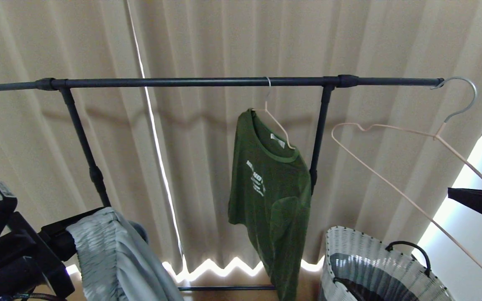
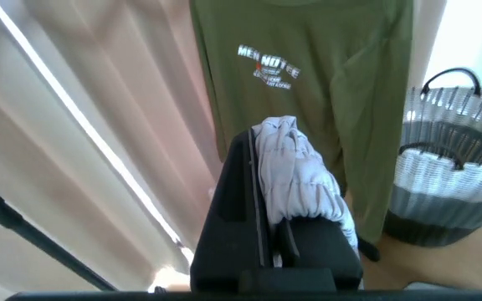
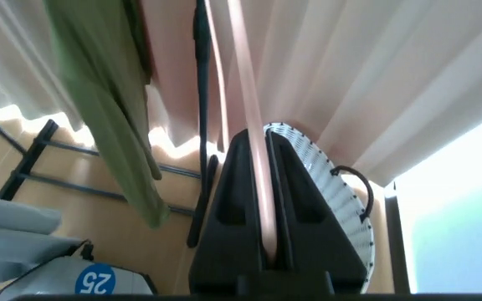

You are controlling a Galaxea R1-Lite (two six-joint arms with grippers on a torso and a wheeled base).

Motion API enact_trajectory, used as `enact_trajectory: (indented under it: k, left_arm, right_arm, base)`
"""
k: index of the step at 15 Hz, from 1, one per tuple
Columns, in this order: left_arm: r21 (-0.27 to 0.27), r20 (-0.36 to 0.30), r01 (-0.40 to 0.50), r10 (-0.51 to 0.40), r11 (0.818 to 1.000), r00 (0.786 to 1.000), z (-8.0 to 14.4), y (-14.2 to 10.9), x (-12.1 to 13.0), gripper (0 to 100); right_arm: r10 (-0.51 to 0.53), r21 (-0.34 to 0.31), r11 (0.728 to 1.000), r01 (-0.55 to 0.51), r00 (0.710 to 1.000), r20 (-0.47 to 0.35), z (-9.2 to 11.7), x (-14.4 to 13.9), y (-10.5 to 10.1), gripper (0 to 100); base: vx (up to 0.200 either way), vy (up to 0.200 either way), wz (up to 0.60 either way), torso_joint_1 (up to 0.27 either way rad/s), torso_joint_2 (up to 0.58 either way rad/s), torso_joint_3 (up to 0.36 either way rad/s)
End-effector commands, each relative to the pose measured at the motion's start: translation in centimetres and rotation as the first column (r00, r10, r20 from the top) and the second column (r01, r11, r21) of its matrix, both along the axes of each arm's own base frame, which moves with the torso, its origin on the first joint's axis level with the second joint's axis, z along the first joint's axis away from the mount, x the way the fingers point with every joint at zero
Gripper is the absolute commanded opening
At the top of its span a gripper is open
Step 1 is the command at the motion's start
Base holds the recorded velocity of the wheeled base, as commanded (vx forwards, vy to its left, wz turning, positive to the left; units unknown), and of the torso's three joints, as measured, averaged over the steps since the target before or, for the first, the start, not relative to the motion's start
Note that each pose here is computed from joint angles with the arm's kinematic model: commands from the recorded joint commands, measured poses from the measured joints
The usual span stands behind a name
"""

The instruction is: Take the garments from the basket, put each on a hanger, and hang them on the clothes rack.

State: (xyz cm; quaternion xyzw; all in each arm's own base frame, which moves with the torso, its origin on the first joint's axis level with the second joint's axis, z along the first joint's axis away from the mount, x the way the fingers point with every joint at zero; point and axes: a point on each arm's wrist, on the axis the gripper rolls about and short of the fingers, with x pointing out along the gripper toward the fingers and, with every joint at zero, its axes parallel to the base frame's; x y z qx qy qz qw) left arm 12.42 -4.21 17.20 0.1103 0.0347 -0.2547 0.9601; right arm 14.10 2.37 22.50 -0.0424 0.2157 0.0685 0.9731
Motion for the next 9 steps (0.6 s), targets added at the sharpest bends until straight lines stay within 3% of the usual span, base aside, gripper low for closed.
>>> enact_trajectory:
  k: [1,6,9]
  left_arm:
    - [0.001,-0.001,0.0,0.0,1.0,1.0,-0.03,0.0,0.02,0]
    - [0.005,-0.002,0.0,0.0,1.0,1.0,-0.14,0.02,-0.05,0]
    - [0.001,-0.008,-0.002,0.002,1.0,1.0,-0.2,0.03,-0.03,0]
  right_arm:
    - [0.002,-0.001,1.0,-0.002,1.0,0.0,0.0,0.02,0.03,0]
    - [-0.001,0.0,1.0,0.001,1.0,0.006,0.08,-0.11,-0.02,0]
    - [0.008,0.015,1.0,-0.008,0.998,0.061,0.9,0.01,0.06,0]
  base:
    - [0.0,0.2,0.0,0.012,0.0,0.012]
    - [0.0,0.2,0.0,-0.004,0.0,0.002]
    - [0.0,0.0,0.0,0.0,0.0,0.0]
